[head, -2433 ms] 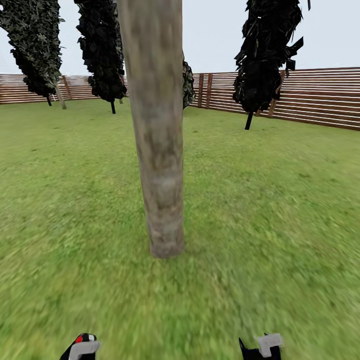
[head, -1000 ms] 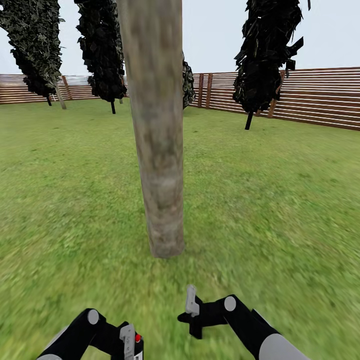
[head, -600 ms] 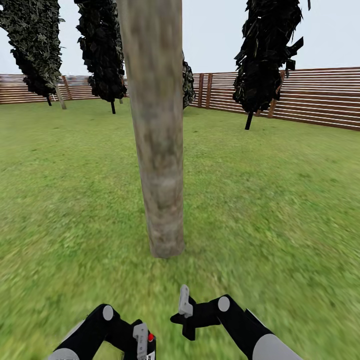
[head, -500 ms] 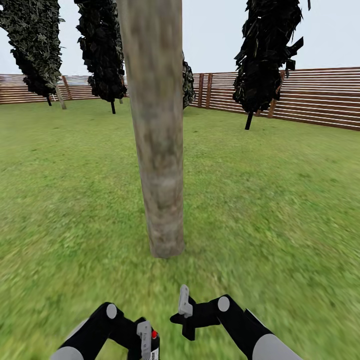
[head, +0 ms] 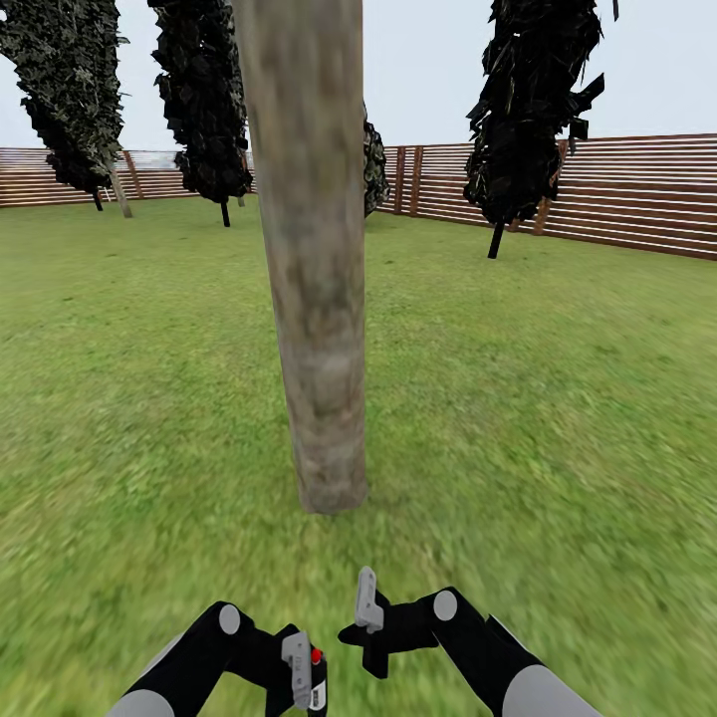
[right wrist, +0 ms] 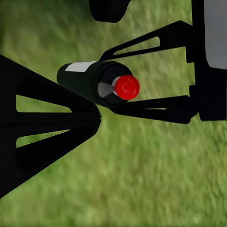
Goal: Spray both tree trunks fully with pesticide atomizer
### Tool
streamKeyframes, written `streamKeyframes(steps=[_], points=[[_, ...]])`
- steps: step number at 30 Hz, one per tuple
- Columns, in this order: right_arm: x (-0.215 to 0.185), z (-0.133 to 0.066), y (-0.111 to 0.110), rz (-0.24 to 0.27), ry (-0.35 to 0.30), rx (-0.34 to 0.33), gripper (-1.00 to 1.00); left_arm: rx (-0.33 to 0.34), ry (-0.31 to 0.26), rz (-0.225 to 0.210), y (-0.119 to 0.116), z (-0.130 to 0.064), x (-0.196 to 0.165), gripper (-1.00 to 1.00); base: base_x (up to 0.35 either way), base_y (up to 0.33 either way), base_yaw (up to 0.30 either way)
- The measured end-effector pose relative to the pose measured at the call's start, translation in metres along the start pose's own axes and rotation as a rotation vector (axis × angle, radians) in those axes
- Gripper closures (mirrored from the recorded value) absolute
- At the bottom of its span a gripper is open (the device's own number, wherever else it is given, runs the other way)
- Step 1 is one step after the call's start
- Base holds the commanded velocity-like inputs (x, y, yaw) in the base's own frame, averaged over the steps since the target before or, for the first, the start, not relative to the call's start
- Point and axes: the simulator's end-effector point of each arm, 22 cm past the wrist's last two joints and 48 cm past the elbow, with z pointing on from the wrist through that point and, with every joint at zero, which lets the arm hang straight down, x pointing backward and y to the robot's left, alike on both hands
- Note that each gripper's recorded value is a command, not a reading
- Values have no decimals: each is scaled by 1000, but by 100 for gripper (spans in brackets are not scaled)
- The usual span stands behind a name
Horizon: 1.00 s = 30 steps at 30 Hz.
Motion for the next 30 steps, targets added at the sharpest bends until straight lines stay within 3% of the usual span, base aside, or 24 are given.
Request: streamKeyframes(steps=[30], points=[[1, 0, 1, 2, 2, -1, 100, 2, -89, -17, -3, 8, -31, 100, 0, 0, 0]])
